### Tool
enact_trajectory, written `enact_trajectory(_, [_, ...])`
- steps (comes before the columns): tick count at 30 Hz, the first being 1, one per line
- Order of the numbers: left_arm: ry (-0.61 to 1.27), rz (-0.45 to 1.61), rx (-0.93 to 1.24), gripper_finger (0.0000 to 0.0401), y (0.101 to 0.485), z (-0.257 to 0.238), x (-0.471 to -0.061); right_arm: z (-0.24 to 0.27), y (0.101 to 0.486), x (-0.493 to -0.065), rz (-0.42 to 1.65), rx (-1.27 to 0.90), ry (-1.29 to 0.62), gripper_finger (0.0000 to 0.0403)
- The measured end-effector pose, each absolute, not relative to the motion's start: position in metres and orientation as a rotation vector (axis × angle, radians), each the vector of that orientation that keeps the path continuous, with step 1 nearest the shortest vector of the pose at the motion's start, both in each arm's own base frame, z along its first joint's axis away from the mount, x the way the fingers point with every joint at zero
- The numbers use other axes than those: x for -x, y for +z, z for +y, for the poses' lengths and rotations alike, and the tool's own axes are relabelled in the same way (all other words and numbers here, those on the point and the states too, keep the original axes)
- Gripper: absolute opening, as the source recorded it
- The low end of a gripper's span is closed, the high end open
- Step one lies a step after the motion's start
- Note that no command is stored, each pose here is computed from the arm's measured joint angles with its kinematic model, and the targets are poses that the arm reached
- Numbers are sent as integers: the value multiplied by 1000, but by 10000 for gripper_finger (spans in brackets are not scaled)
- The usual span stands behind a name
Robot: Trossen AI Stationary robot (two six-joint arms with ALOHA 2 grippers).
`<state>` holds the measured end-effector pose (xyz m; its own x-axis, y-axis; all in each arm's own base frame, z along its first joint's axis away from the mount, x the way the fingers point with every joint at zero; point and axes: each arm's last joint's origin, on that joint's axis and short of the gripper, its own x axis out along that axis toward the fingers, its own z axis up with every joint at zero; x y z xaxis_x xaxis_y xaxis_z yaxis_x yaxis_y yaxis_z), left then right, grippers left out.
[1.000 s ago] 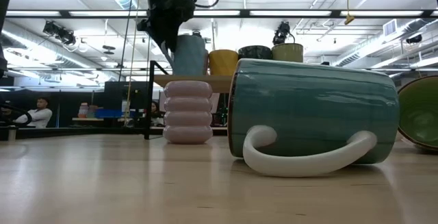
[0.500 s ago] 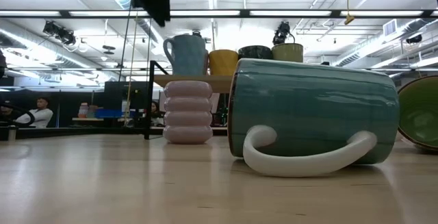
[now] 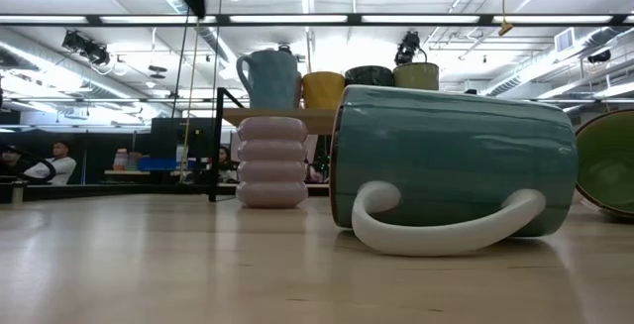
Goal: Place coffee mugs
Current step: Put the violet mug on the shelf
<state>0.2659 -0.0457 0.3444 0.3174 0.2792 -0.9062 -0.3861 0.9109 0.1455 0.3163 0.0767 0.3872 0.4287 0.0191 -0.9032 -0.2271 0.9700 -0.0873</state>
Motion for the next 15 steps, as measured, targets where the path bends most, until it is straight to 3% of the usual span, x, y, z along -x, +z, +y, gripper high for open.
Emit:
enact_trajectory(6, [572, 1246, 23, 155, 281, -67, -253, 79, 362, -328, 1105, 212, 87, 130])
enact_trajectory(15, [735, 1094, 35, 155, 210, -69, -243, 69, 305, -348, 1059, 162, 18, 130])
